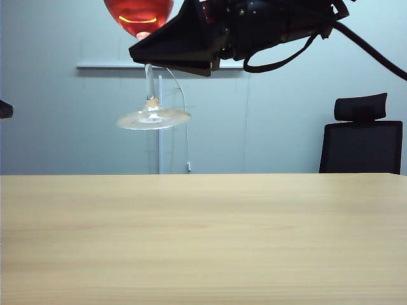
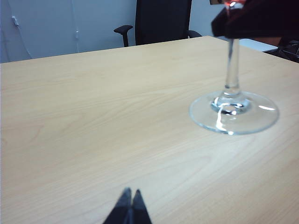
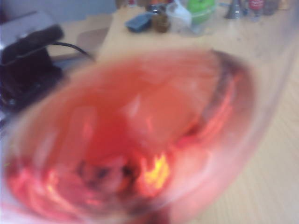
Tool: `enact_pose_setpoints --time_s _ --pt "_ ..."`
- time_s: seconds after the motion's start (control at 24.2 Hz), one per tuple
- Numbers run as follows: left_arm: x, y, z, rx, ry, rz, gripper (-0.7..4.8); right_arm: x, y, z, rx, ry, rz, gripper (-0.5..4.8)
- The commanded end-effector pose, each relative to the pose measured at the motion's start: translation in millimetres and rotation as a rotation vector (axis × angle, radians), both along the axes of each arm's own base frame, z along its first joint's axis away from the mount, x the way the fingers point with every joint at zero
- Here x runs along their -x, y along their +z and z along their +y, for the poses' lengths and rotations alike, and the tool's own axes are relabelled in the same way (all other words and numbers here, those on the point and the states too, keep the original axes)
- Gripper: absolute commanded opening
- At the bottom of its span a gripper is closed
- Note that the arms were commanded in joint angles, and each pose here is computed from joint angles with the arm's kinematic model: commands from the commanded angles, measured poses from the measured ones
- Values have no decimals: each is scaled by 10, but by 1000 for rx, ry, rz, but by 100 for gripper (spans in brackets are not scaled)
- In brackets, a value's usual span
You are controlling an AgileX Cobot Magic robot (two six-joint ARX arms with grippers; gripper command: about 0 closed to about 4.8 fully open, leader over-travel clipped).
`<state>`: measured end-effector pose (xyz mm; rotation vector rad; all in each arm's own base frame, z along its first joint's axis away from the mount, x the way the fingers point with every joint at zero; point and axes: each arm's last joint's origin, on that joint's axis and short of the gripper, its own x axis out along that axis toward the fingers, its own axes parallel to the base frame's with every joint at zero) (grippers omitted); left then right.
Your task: Gently pick up the goblet, rotate it counterclockwise for two full turns (viewing from above), and then place it back on the table.
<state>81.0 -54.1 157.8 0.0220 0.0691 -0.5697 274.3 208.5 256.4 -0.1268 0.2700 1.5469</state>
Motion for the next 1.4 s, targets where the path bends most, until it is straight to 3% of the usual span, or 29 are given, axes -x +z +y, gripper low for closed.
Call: enact_pose_setpoints --time_s 0.04,0.21,0.41,0.78,1.07,1.28,1.4 --pt "2 18 -1 4 -5 -6 -5 39 82 -9 -77 32 -31 -4" --pt "2 18 -1 4 -5 -6 -5 81 -12 -133 -260 -23 -3 -4" --pt "2 18 -1 4 -5 -6 -5 166 -165 -410 -447 -227 48 -4" --pt "2 18 -1 4 -5 -6 -5 140 -343 -526 -500 -580 145 -4" --pt "2 18 -1 4 -5 -6 -5 77 -478 -512 -373 -932 76 -4" --pt "2 16 -2 4 -6 -6 -5 19 -458 -359 -195 -982 -26 -4" --pt "3 17 -2 4 -6 -6 -5 -13 -383 -282 -159 -931 -79 -4"
